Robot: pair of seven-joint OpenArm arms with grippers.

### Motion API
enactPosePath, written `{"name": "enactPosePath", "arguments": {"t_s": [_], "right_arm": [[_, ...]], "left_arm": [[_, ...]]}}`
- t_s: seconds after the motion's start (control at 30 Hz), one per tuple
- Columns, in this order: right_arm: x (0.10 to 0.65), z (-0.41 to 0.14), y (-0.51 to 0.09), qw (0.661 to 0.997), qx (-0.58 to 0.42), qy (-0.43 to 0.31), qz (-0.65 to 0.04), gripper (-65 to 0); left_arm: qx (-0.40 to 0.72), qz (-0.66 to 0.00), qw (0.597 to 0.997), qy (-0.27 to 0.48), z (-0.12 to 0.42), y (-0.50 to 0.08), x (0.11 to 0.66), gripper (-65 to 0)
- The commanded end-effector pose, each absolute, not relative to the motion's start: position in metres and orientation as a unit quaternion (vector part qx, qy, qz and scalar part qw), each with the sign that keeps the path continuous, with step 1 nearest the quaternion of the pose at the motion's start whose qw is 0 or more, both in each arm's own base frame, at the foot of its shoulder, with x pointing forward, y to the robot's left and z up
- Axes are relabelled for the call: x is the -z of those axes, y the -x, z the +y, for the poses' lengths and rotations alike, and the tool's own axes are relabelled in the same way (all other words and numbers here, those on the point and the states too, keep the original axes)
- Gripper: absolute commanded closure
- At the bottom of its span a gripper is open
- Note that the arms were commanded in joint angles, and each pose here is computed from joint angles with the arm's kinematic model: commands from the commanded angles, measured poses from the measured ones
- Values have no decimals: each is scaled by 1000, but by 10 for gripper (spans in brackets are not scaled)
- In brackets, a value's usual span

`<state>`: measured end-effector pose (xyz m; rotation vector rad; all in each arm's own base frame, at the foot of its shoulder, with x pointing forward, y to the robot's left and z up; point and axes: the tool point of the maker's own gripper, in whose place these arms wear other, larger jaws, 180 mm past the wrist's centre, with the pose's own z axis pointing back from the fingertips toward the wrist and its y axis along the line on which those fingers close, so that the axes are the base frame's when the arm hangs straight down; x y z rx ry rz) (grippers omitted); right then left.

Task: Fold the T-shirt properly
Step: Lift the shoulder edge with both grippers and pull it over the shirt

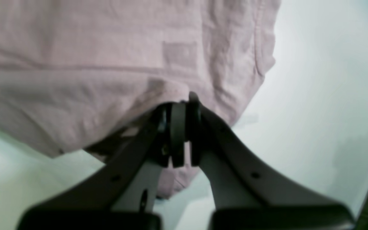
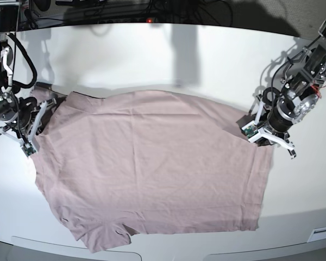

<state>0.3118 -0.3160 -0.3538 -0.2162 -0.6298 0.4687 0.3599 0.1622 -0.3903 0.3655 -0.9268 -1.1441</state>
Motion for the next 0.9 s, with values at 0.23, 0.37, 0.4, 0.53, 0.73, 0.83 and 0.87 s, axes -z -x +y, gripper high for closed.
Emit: {"name": "enactPosePath", "arguments": {"t_s": [0.23,0.37,0.4,0.53,0.73,0.83,0.87], "right_arm": [[340,-316,-351,911,-223,105,-331,0],[342,-314,-370,913,-220,103,-327,0],[341,-314,-375,914,-219,103,-326,0],[335,-320,-397,916,-207,102,-329,0],[326,-334,-415,920,-182,104,-331,0],[329,-338,-414,922,-182,111,-325,0],[330,-339,-414,923,-180,111,-323,0]], "left_arm": [[501,-457,705,-207,169,-397,348,0],[500,-457,705,-210,170,-400,346,0],[500,-457,705,-210,170,-399,347,0],[497,-460,704,-213,171,-401,345,0],[479,-475,703,-225,175,-405,338,0],[478,-472,705,-227,176,-405,339,0],[478,-472,705,-227,176,-405,339,0]]}}
